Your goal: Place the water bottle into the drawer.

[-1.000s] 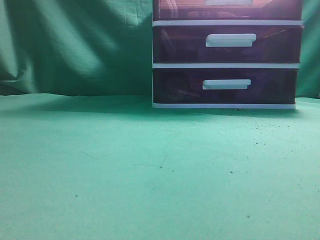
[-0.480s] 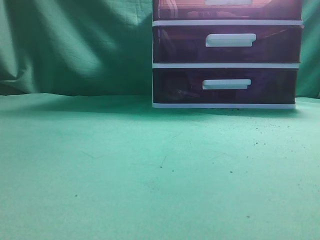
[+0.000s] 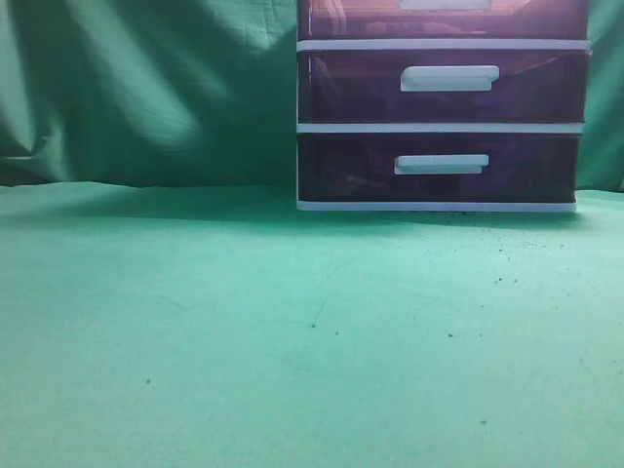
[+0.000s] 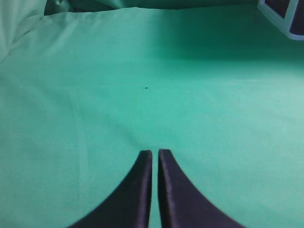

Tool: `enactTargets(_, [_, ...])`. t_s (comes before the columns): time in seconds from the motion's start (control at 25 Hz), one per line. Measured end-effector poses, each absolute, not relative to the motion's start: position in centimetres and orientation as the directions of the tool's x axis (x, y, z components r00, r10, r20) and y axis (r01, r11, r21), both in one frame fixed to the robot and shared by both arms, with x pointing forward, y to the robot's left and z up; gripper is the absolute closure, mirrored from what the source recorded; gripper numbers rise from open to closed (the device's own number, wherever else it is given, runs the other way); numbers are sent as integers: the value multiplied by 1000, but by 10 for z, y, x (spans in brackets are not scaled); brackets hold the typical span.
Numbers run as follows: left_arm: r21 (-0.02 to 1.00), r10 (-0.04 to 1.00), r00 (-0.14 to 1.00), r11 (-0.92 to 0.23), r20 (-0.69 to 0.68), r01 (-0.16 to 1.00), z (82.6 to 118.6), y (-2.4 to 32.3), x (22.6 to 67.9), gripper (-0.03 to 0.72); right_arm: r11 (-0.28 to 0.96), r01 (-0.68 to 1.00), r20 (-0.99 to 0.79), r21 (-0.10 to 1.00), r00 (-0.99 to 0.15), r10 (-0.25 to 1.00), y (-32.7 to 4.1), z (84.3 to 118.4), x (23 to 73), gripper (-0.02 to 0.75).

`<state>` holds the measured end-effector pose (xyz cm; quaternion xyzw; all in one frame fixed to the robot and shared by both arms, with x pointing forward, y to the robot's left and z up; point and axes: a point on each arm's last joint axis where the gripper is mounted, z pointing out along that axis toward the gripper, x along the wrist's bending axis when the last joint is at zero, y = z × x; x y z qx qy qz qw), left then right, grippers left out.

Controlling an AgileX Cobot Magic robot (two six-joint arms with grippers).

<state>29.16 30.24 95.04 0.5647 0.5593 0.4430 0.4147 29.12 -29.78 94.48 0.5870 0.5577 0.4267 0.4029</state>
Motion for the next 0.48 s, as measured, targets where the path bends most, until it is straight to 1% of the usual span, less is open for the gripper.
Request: enactTargets(0.48, [963,999,-18,-33,39,266,950,302,292,688,-53,311,52,949,14,999,-298,945,291,738])
